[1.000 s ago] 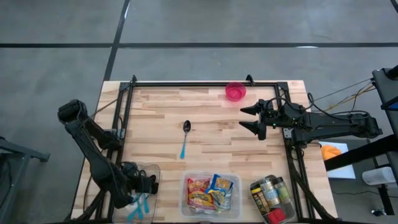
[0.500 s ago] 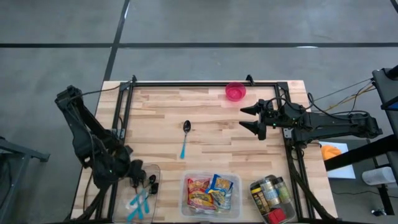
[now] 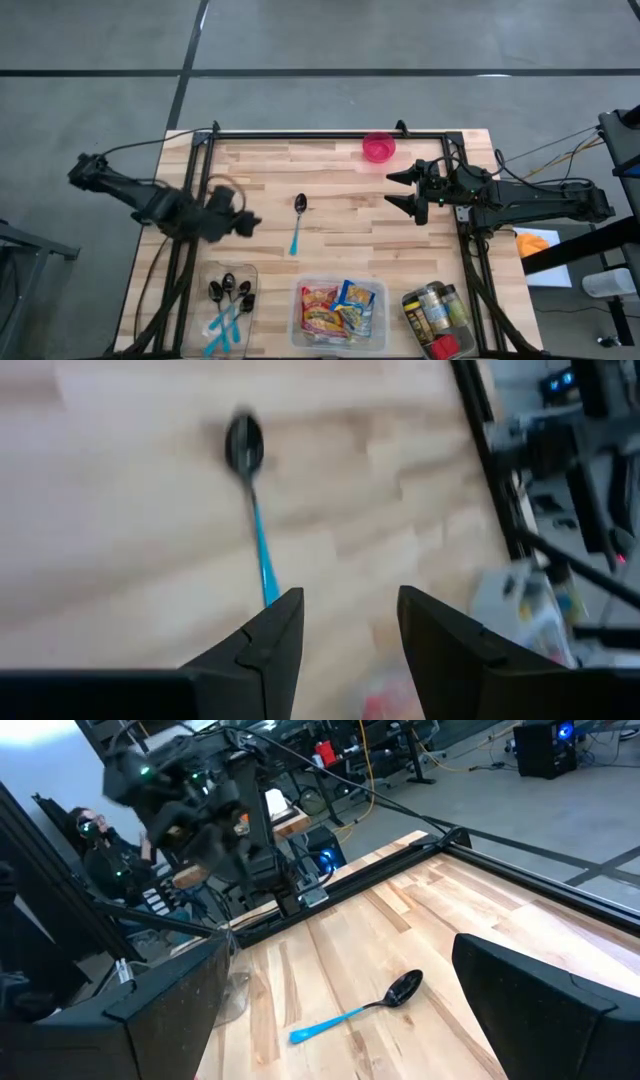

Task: Pick & Place Food Item
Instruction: Put the blue spoon into the transparent bin

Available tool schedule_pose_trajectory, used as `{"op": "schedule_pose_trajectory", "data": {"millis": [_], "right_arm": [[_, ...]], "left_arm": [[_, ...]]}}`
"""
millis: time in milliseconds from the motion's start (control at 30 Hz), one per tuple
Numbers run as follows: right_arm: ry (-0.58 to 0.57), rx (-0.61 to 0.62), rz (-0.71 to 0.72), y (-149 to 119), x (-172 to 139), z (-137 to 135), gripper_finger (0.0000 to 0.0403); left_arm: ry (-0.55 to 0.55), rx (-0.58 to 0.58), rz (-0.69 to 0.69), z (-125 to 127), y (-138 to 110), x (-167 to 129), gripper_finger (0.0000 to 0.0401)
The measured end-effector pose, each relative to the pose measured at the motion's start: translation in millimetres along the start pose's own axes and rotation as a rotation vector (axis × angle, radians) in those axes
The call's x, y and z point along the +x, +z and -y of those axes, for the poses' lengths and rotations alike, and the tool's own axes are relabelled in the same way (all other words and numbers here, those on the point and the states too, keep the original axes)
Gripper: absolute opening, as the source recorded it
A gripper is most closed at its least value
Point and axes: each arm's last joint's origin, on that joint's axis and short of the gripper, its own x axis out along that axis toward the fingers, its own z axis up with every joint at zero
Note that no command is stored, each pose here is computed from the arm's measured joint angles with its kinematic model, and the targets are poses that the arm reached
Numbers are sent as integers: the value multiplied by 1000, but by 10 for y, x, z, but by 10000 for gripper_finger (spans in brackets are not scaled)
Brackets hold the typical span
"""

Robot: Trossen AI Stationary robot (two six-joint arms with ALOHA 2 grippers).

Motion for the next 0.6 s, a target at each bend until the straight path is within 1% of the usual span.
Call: {"op": "schedule_pose_trajectory", "data": {"millis": [100, 167, 267, 367, 467, 600], "right_arm": [[0, 0, 0, 0, 1, -1, 381], [0, 0, 0, 0, 0, -1, 381], [0, 0, 0, 0, 0, -1, 381], [0, 0, 0, -1, 0, 0, 381], [0, 0, 0, 0, 0, -1, 381], [0, 0, 0, 0, 1, -1, 381]], "left_arm": [[11, 31, 55, 44, 211, 143, 164], [20, 55, 65, 63, 349, 247, 164], [55, 99, 50, 60, 522, 432, 164], [112, 87, 12, 17, 667, 642, 164], [174, 51, -40, -41, 752, 852, 164], [232, 30, -119, -71, 731, 1134, 164]]}}
